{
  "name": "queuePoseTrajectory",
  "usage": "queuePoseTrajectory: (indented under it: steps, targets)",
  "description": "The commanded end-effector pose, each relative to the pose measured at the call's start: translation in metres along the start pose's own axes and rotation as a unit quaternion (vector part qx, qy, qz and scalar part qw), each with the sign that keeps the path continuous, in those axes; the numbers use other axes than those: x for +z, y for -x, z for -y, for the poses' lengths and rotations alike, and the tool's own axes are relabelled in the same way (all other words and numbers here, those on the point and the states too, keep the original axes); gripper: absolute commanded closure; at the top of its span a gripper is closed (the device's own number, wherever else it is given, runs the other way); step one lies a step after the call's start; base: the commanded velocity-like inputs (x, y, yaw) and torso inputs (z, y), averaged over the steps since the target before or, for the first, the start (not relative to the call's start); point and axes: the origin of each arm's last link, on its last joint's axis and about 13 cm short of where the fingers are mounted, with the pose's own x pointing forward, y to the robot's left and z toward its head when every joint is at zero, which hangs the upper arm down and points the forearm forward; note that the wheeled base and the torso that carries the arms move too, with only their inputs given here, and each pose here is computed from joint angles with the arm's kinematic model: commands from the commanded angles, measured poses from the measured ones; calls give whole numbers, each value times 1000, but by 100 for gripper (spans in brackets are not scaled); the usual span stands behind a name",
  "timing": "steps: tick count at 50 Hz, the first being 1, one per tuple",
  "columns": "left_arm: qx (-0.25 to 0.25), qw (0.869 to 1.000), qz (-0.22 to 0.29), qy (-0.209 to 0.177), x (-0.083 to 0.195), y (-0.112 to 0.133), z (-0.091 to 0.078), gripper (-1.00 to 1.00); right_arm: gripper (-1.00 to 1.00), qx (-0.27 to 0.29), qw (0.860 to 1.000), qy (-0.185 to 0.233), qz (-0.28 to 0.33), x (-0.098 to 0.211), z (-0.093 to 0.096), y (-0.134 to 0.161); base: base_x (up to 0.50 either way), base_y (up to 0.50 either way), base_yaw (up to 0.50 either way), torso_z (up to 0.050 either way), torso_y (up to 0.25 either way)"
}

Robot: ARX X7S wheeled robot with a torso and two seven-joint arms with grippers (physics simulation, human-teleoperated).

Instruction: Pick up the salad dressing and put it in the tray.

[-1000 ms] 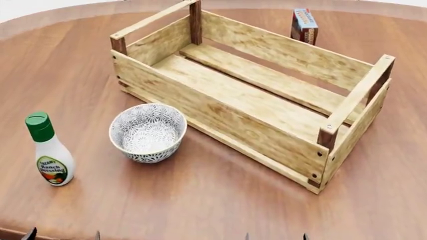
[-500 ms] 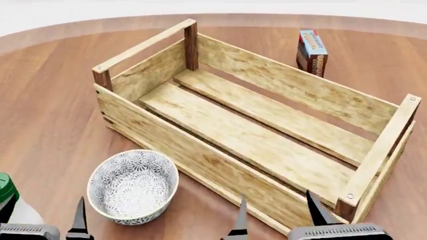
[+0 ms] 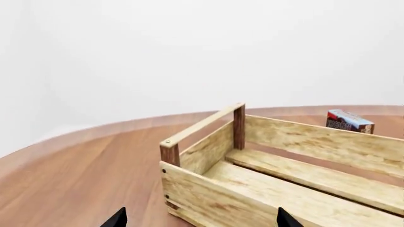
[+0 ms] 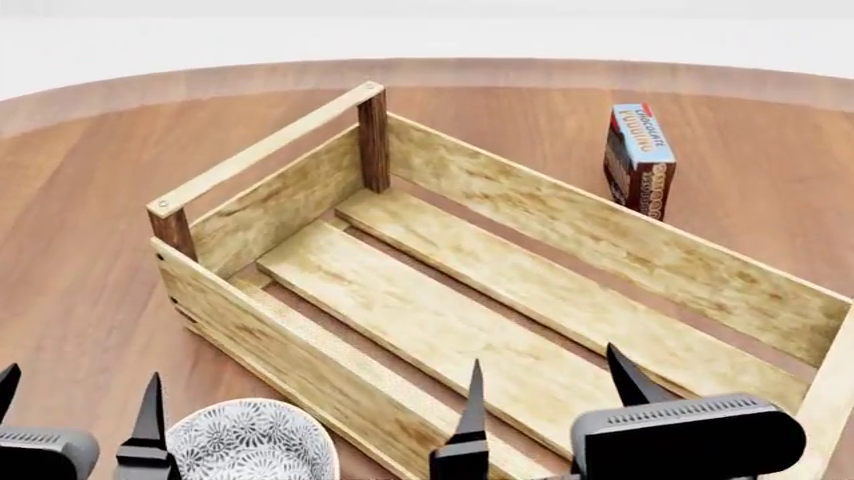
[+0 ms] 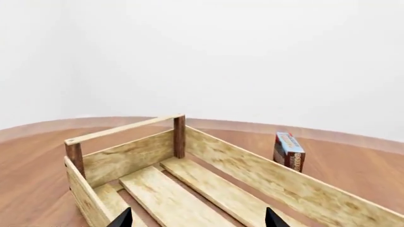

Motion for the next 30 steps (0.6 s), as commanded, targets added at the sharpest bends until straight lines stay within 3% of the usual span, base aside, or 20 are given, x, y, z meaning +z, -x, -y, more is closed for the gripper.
queuePoseTrajectory:
  steps: [1, 8, 30]
  targets:
    - [3, 1000, 16, -5, 2, 2, -1, -100, -100, 1, 1000, 2, 6, 4, 1, -2, 0, 0, 0, 0, 0]
    - [4, 1000, 18, -4, 1, 2, -2, -100, -100, 9, 1000, -5, 13, 1, 0, -3, 0, 0, 0, 0, 0]
    - [4, 1000, 20, -2, 0, 4, -2, -100, -100, 20, 1000, 0, 15, -2, -2, -2, 0, 0, 500, 0, 0]
